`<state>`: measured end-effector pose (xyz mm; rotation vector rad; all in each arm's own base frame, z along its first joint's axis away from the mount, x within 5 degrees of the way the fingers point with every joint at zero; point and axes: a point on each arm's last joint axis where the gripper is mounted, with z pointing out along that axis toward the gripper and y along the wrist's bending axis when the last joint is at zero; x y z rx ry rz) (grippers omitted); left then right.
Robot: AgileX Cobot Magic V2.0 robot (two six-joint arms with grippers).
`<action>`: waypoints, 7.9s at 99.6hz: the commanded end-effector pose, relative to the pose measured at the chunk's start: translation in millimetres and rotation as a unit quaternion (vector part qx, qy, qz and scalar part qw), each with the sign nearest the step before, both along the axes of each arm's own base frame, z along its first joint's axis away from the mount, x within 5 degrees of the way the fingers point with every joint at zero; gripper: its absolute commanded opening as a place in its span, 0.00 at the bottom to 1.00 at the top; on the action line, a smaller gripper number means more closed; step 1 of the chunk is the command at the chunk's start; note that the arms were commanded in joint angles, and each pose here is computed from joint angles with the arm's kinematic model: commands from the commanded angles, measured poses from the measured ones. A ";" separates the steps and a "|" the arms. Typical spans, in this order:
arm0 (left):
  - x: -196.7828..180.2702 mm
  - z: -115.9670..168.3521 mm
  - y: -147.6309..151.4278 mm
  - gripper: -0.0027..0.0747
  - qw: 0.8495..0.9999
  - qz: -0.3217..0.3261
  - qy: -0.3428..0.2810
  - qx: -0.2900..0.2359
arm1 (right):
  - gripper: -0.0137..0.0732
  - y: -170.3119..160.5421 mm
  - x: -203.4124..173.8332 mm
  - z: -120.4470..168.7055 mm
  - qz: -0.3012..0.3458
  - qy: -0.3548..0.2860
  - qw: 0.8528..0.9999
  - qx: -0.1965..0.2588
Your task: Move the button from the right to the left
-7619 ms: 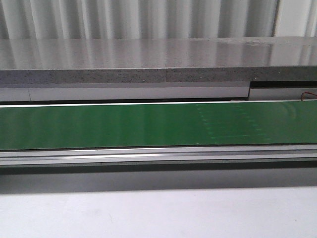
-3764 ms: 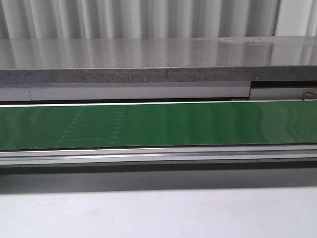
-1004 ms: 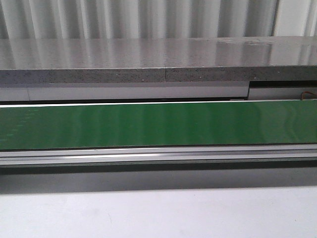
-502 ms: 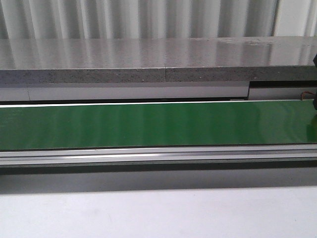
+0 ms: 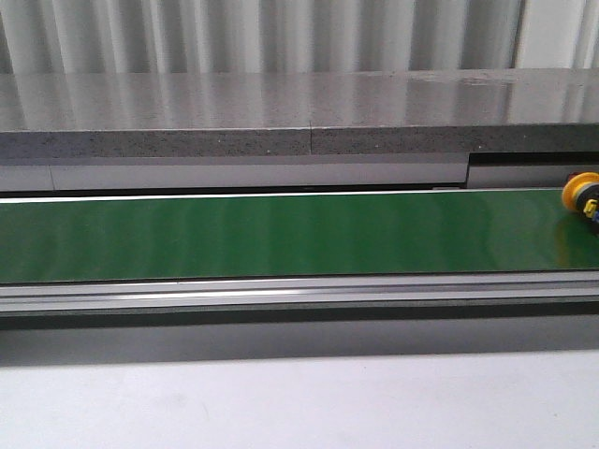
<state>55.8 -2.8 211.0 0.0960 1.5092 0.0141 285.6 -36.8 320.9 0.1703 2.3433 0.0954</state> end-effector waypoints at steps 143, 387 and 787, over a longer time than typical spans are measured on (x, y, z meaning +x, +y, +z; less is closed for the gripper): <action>-2.6 0.8 -1.3 0.01 0.999 -0.008 -0.046 -0.008 | 0.08 30.7 -182.5 -4.3 0.012 -0.196 0.978 -0.065; 101.9 120.4 -5.4 0.01 0.948 0.023 0.313 -0.050 | 0.08 30.7 -182.5 -4.3 0.012 -0.196 0.978 -0.065; 229.4 112.0 110.0 0.01 0.877 0.120 0.465 0.017 | 0.08 30.8 -182.5 -4.3 0.012 -0.196 0.978 -0.064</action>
